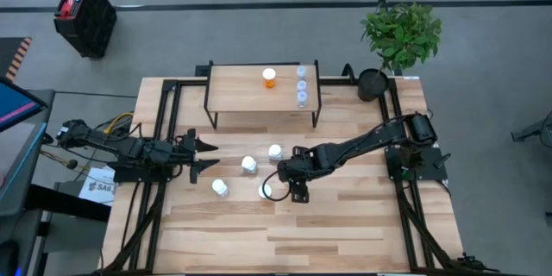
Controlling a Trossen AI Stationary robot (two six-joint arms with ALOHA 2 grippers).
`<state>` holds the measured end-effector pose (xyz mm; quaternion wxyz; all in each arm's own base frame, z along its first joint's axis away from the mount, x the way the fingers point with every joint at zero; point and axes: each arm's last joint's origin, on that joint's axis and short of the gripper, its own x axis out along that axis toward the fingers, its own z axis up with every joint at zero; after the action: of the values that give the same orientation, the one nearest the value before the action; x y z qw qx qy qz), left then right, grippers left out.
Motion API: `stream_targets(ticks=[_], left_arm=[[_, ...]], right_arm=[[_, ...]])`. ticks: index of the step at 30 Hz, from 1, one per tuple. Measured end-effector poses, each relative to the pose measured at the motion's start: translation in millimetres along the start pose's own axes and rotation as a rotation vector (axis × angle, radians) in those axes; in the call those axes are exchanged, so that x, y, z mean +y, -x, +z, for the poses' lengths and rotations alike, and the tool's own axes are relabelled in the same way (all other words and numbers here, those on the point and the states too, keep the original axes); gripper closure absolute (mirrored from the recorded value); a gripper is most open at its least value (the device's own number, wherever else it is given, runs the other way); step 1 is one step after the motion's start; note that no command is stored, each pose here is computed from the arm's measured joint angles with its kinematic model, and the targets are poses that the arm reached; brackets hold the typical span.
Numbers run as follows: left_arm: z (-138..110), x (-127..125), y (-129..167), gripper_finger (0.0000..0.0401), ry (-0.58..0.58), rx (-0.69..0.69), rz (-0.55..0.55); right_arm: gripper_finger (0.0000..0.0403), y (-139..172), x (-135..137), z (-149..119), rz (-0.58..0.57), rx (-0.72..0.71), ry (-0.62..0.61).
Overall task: Pick and place medicine bottles onto shelf by color
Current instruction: Put the right orange pill bottle aligned with the other orange pill bottle on the shelf
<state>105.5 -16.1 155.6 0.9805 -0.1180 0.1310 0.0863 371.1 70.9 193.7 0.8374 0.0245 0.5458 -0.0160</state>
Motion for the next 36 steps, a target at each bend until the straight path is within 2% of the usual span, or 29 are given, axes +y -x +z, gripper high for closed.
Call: stream_targets(ticks=[19, 29, 36], left_arm=[[0.0, 0.0, 0.0, 0.0179, 0.001, 0.0, 0.0], [0.0, 0.0, 0.0, 0.0179, 0.001, 0.0, 0.0], [0.1, 0.0, 0.0, 0.0179, 0.002, -0.001, -0.001]], right_arm=[[0.0112, -0.1, -1.9, 3.4, 0.003, -0.03, -0.005], [0.0112, -0.2, -1.9, 3.3, 0.002, -0.028, 0.054], [0.0112, -21.2, -0.8, 2.5, -0.003, -0.005, 0.054]])
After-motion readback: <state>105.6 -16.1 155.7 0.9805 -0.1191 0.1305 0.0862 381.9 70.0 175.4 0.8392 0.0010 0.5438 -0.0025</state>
